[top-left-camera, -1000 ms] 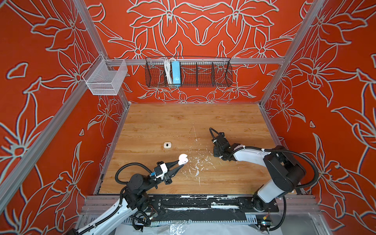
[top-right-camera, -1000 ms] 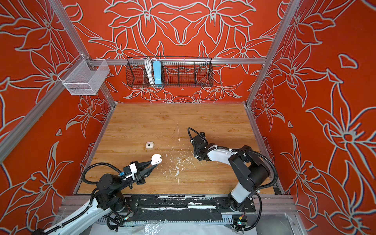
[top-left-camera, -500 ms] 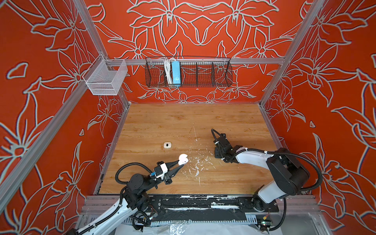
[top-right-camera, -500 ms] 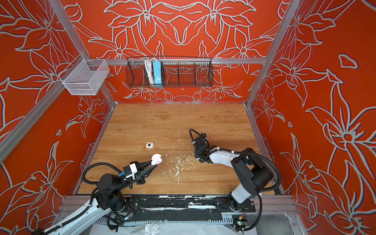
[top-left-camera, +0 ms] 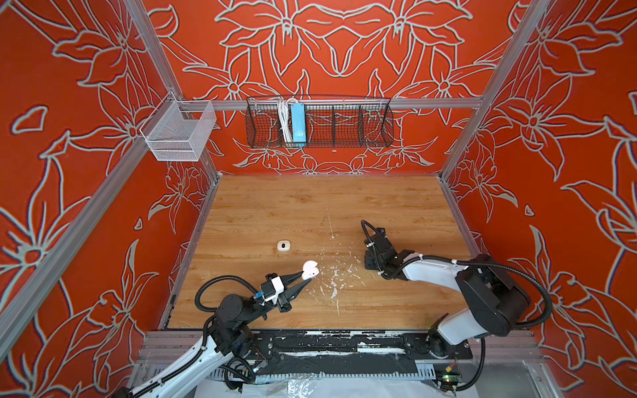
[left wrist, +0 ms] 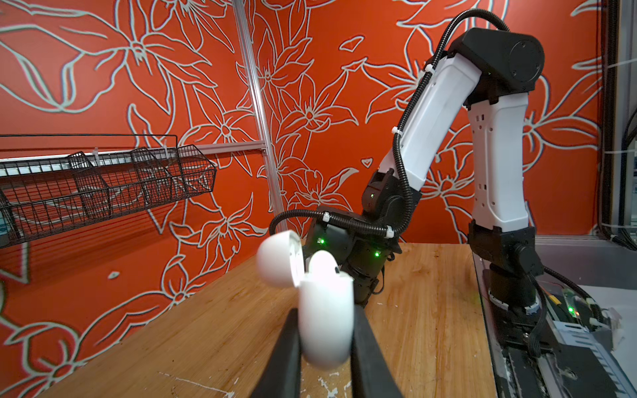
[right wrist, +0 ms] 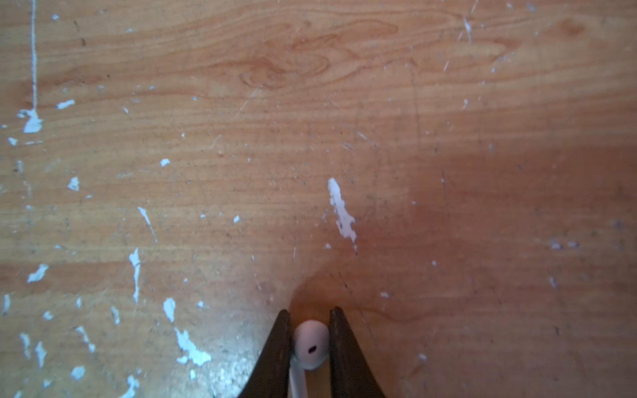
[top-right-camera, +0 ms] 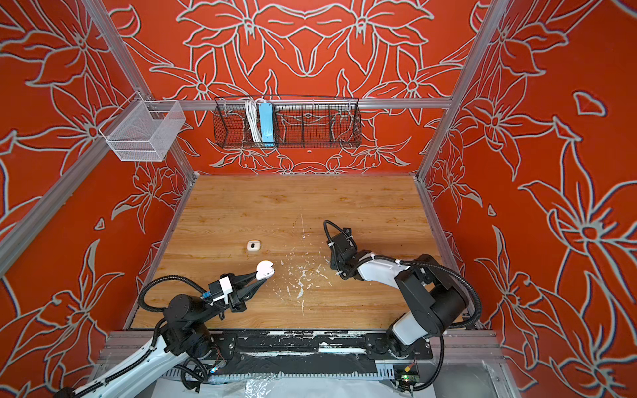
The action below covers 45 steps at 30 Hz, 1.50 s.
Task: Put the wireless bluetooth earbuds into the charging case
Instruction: 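Adjust the right gripper over the earbud and close on its stem, then lift the earbud and carry it toward the case in the left gripper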
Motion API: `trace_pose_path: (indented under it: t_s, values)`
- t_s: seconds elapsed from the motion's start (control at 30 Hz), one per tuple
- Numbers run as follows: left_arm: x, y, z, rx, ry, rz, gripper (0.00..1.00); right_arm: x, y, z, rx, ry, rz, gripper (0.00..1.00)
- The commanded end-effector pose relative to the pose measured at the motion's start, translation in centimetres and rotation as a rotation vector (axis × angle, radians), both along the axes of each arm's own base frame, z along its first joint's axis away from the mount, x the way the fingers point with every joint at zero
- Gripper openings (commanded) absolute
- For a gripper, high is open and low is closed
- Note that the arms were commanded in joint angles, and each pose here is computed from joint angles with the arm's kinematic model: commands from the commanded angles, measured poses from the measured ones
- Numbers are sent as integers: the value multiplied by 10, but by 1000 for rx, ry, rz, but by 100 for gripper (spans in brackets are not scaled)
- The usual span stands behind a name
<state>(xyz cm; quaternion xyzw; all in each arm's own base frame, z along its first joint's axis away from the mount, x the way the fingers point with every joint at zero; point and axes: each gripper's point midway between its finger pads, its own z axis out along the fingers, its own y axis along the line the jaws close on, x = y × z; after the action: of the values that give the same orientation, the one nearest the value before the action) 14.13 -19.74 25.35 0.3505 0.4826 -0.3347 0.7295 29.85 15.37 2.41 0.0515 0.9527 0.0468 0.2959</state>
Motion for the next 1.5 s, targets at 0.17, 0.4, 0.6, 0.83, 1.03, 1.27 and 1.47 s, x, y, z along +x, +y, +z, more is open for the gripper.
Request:
trace_pose_path:
  t_s: [0.17, 0.4, 0.6, 0.83, 1.03, 1.27, 1.47]
  values:
    - [-6, 0, 14, -23, -37, -17, 0, -13, 19, 39, 162, -79, -13, 17]
    - [-4, -1, 11, -15, -28, -11, 0, -25, 51, 121, 253, -277, 53, 17]
    - [10, 3, 7, -30, 38, 47, 0, -44, 81, 182, 431, -453, 146, 17]
    - [30, 8, -5, -65, 127, 125, 0, -85, 127, 268, 633, -722, 318, 13]
    - [29, 8, -4, -78, 137, 115, 0, -122, 165, 322, 737, -906, 442, 11]
    - [30, 15, 2, -122, 165, 138, 0, -143, 199, 345, 864, -1006, 521, 11]
    - [28, 17, 5, -143, 161, 135, 0, -143, 212, 347, 895, -1062, 496, 11]
